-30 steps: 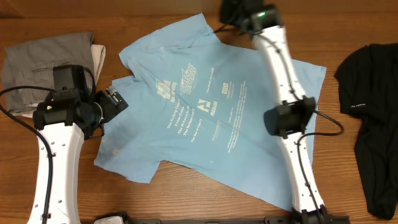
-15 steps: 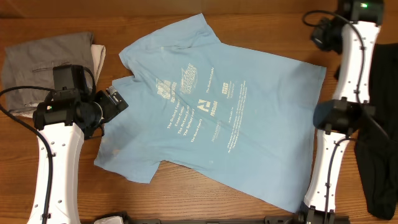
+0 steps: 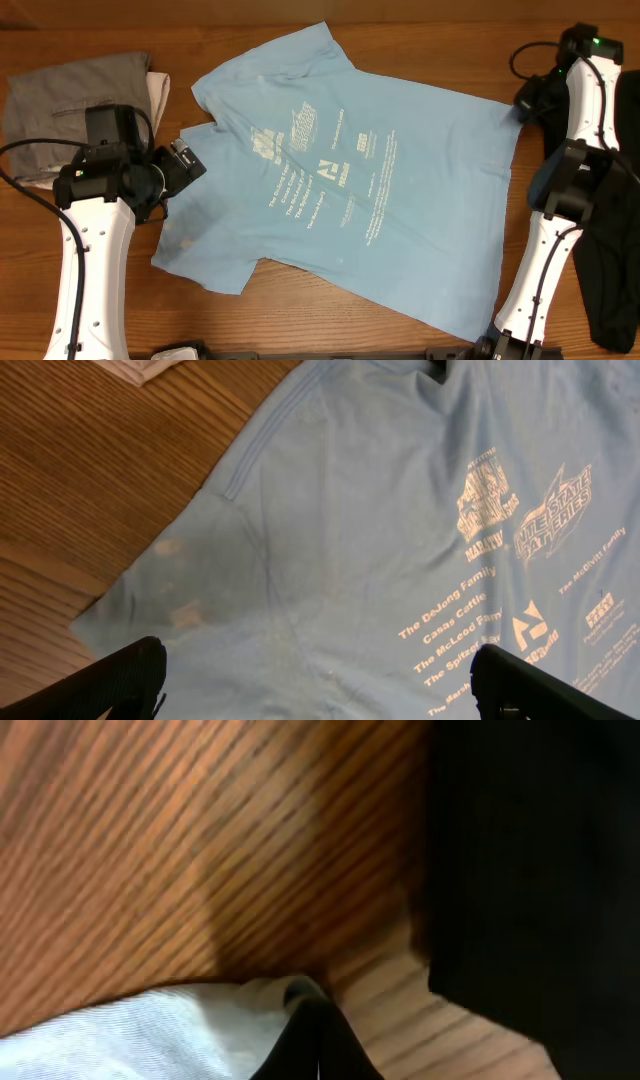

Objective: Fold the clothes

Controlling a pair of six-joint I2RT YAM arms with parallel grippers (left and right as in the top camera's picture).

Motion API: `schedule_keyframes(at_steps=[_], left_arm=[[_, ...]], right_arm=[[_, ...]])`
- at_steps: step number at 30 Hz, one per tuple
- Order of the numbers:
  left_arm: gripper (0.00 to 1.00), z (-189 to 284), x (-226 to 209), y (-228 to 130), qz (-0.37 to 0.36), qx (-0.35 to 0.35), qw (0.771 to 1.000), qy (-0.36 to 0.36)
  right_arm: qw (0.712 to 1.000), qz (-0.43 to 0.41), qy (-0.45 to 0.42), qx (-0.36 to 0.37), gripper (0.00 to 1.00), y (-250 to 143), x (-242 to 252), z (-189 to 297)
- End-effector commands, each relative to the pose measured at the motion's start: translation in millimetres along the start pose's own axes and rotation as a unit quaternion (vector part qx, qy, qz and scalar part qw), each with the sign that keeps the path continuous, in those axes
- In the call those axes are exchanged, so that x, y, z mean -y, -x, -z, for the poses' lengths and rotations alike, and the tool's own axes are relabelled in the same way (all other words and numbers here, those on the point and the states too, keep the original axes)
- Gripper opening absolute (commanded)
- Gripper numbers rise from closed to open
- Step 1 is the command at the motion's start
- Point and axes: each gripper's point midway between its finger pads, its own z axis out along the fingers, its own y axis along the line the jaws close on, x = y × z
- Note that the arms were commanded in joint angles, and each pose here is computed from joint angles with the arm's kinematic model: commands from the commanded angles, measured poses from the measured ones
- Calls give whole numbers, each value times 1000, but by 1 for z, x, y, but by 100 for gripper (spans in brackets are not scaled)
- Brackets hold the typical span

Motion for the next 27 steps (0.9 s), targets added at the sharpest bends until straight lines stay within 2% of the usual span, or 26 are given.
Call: schedule_keyframes(at_steps=[1, 8, 13, 20, 23, 27], left_arm=[[100, -2, 2, -2, -7, -5, 1000, -2], [100, -2, 2, -2, -7, -5, 1000, -2], [100, -2, 2, -2, -7, -5, 1000, -2], [100, -2, 2, -2, -7, -5, 1000, -2], [100, -2, 2, -2, -7, -5, 1000, -2], [100, -2, 2, -2, -7, -5, 1000, -2]], right_arm=[[1000, 6, -5, -3, 4, 0, 1, -15], [998, 10, -44, 39, 4, 18, 15, -13], [998, 26, -20, 55, 4, 28, 8, -9], [993, 38, 32, 109, 4, 39, -15, 69], [994, 38, 33, 102, 4, 28, -14, 90], [998, 35, 23, 54, 4, 6, -7, 84]])
